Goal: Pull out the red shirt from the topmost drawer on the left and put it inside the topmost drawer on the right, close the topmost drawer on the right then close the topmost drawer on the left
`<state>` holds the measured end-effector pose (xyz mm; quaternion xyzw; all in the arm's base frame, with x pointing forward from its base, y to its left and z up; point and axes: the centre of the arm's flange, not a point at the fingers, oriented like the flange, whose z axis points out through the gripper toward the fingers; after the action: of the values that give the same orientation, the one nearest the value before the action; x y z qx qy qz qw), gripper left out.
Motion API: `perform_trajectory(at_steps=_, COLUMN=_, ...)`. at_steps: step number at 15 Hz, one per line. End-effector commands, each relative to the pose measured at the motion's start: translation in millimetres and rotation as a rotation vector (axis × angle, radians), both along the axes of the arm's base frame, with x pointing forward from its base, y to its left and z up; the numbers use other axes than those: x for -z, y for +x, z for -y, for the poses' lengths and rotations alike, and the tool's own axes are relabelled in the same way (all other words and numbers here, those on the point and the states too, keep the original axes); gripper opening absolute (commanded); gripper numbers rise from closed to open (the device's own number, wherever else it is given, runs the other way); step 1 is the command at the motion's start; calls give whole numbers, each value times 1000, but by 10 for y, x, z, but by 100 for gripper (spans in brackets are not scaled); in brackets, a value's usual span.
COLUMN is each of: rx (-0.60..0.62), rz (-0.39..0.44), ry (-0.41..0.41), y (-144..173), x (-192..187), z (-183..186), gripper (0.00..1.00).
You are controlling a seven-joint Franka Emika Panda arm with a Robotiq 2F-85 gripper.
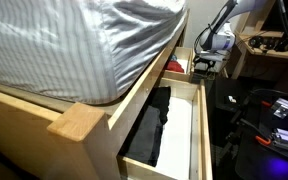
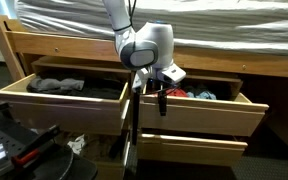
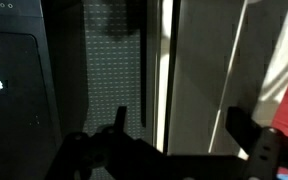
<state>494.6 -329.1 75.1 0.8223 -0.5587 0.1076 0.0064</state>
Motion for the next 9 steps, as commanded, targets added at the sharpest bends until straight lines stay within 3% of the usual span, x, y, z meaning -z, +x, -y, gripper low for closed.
perform_trajectory(at_steps=1, rx=-23, rz=3, ry=8, y=58, x=15, z=-60, gripper=100)
perform_trajectory(at_steps=5, rx=-104, rz=80, ry=56, y=156, x=78, z=-205, gripper=100)
perform_trajectory(at_steps=9, rx=-142, rz=226, ry=65, y=354, x=-57, z=-324, gripper=100)
